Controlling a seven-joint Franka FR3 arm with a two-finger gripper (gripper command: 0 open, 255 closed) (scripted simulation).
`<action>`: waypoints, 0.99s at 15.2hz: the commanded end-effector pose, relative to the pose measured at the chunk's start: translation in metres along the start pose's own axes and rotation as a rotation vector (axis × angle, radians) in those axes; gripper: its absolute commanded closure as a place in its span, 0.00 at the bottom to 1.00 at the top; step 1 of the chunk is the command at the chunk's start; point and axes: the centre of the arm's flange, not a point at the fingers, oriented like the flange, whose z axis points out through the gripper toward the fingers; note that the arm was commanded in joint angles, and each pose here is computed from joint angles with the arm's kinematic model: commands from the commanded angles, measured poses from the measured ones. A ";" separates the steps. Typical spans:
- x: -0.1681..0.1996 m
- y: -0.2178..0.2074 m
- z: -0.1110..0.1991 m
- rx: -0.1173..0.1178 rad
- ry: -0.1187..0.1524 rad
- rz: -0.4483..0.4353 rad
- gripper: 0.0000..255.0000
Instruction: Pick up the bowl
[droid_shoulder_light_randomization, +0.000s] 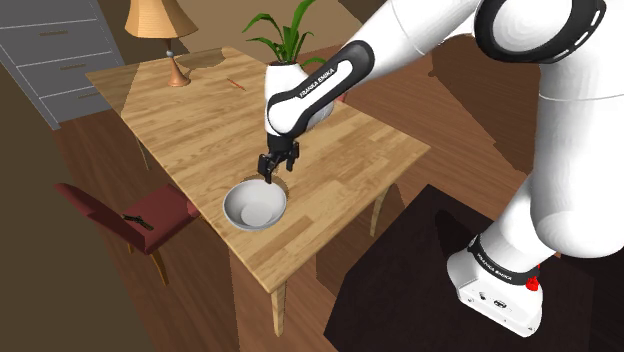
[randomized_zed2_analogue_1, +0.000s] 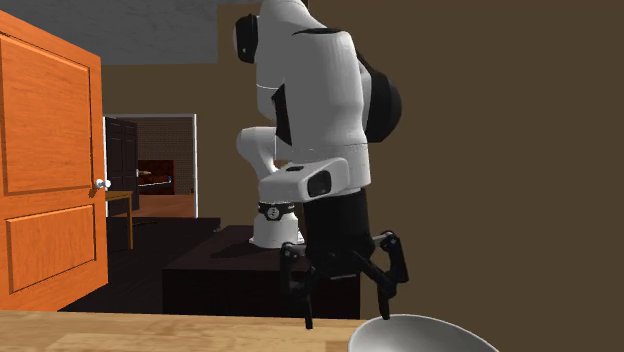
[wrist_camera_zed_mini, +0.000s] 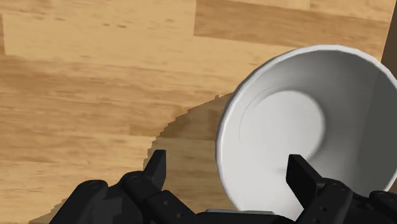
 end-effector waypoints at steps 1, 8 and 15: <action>0.004 -0.003 0.012 0.003 0.002 0.000 0.00; 0.006 0.000 0.047 0.003 0.002 0.000 0.00; 0.006 0.000 0.047 0.003 0.002 0.000 1.00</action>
